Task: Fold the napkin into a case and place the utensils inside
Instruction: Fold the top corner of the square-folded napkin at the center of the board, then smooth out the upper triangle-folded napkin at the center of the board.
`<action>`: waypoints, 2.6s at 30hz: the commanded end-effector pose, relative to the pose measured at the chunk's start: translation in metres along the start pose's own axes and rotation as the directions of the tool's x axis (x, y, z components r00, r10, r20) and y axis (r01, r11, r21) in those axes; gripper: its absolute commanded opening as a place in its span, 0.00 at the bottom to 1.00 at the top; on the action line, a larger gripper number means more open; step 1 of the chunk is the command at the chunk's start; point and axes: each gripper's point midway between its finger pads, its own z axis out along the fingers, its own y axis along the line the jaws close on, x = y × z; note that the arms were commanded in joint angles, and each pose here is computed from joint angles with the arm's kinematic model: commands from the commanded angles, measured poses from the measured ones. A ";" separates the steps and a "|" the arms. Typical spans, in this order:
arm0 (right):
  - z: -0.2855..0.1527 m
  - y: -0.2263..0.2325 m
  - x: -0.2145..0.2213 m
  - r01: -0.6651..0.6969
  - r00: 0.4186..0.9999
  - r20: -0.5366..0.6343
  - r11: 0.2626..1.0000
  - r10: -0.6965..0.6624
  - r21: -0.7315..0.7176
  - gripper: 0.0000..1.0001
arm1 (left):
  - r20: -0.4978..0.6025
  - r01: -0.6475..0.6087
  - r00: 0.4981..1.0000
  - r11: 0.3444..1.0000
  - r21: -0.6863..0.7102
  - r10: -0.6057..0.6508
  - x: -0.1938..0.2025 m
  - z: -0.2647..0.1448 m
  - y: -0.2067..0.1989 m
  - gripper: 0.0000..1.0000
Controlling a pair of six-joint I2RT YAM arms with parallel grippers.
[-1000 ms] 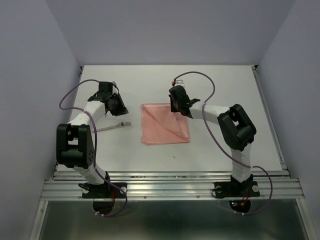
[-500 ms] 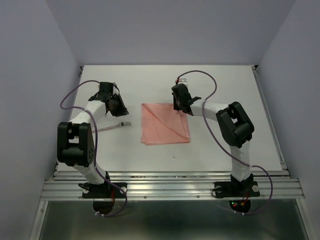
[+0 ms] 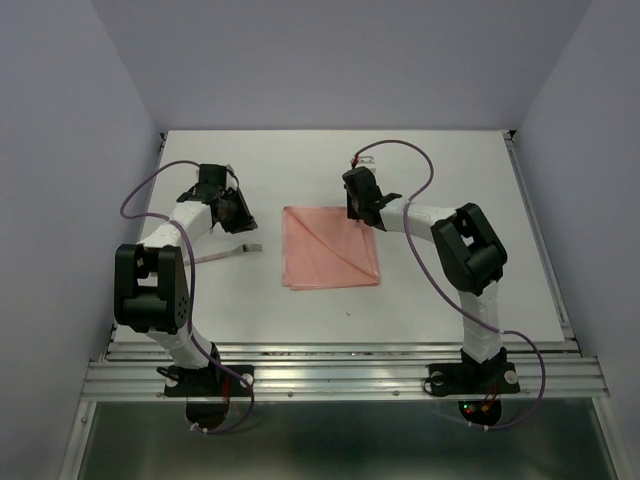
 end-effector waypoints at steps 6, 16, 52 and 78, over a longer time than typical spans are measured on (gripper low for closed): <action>-0.003 0.002 -0.029 -0.032 0.996 0.083 0.999 0.032 0.002 0.03 | 0.007 -0.027 1.000 0.999 0.018 0.027 -0.004 -0.001 -0.003 0.27; -0.015 -0.012 -0.031 -0.074 0.992 0.107 0.996 0.068 0.059 0.32 | -0.028 -0.058 0.998 0.994 0.090 0.060 -0.004 0.001 -0.024 0.27; -0.128 0.005 0.122 -0.261 0.926 -0.288 0.965 0.245 -0.019 0.21 | -0.064 -0.080 0.994 0.988 0.132 0.089 -0.033 0.074 -0.095 0.00; -0.154 0.000 0.101 -0.254 0.946 -0.204 0.967 0.250 0.011 0.09 | -0.074 -0.148 0.985 0.982 0.119 0.158 -0.021 0.080 -0.106 0.00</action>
